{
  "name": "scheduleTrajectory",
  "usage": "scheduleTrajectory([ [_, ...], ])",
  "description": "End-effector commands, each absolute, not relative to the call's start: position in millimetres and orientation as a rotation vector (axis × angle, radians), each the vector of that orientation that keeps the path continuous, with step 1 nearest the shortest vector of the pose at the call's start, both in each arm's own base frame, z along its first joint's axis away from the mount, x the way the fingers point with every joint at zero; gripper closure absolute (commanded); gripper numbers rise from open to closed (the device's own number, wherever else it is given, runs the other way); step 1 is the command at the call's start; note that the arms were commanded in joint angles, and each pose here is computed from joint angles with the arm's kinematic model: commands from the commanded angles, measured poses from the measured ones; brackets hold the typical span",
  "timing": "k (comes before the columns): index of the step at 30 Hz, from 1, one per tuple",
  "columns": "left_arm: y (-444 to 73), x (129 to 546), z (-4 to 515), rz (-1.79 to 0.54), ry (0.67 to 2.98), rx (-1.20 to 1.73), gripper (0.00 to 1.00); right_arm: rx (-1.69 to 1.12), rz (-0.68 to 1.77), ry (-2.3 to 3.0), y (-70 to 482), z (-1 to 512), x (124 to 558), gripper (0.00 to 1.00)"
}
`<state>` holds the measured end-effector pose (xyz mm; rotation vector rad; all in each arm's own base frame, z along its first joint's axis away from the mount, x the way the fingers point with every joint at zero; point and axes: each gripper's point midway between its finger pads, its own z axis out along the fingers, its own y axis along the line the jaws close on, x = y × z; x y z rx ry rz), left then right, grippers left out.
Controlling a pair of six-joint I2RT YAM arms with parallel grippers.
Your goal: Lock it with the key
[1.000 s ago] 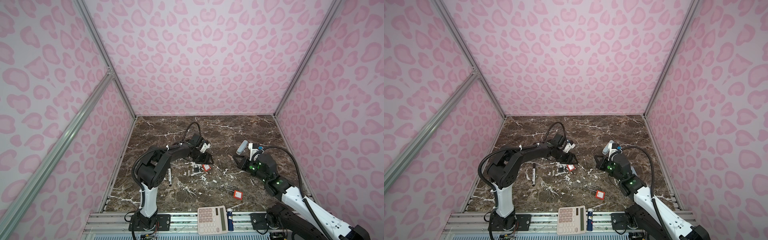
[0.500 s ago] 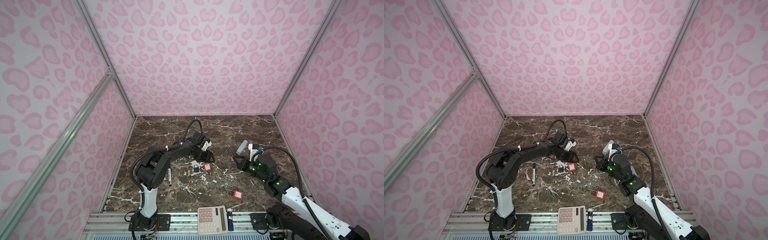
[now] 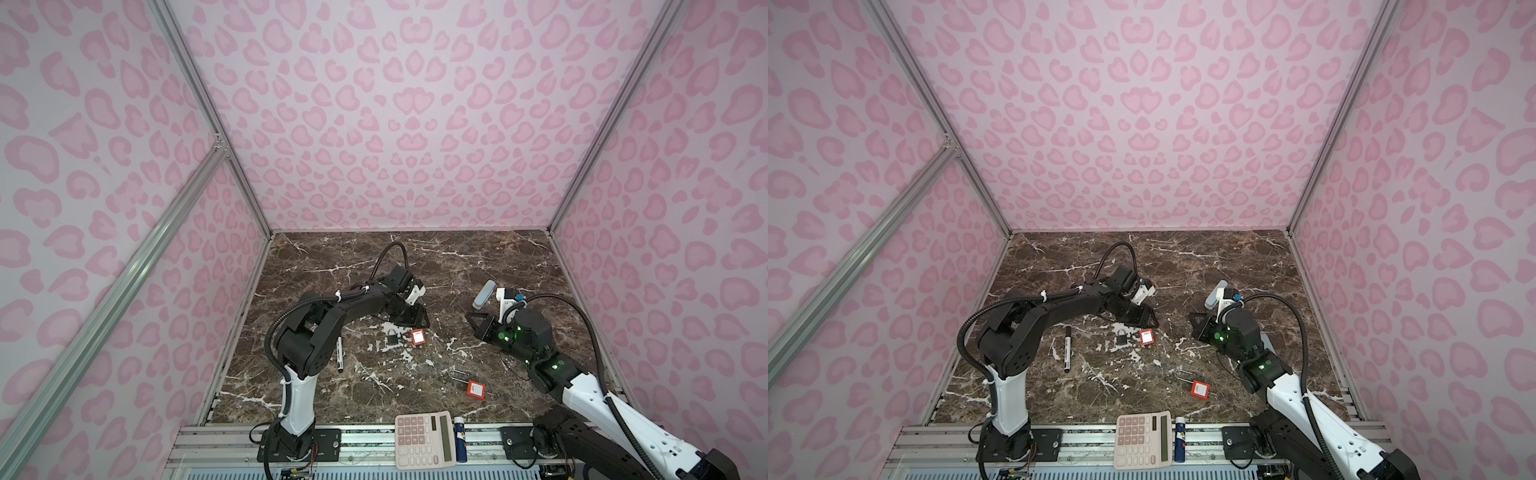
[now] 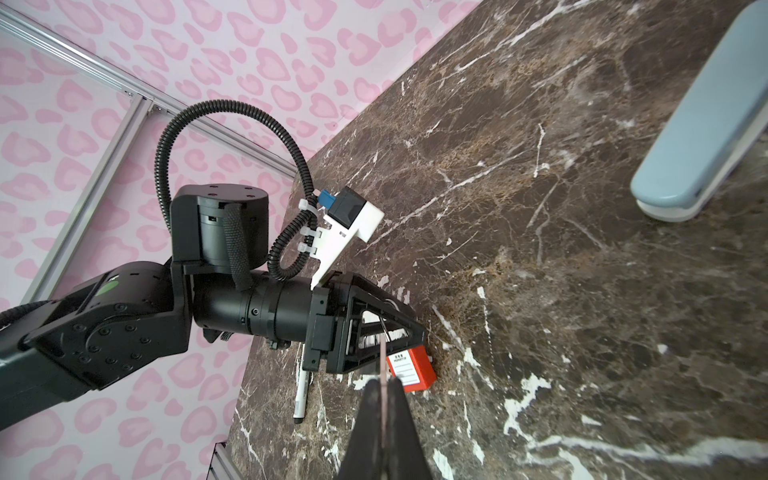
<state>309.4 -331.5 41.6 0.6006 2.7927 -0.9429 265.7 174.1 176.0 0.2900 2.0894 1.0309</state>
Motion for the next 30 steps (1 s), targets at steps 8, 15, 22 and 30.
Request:
scheduleTrajectory([
  [8,-328,322,48,-0.851,2.763,0.602,0.35,0.288,1.036,2.076,175,177,267,1.00],
  [15,-328,326,43,-0.833,2.775,0.584,0.29,0.311,1.040,2.089,174,170,266,1.00],
  [22,-325,331,48,-0.801,2.760,0.560,0.29,0.328,1.043,2.108,175,164,267,1.00],
  [30,-322,342,77,-0.767,2.668,0.516,0.29,0.395,1.048,2.172,179,141,264,1.00],
])
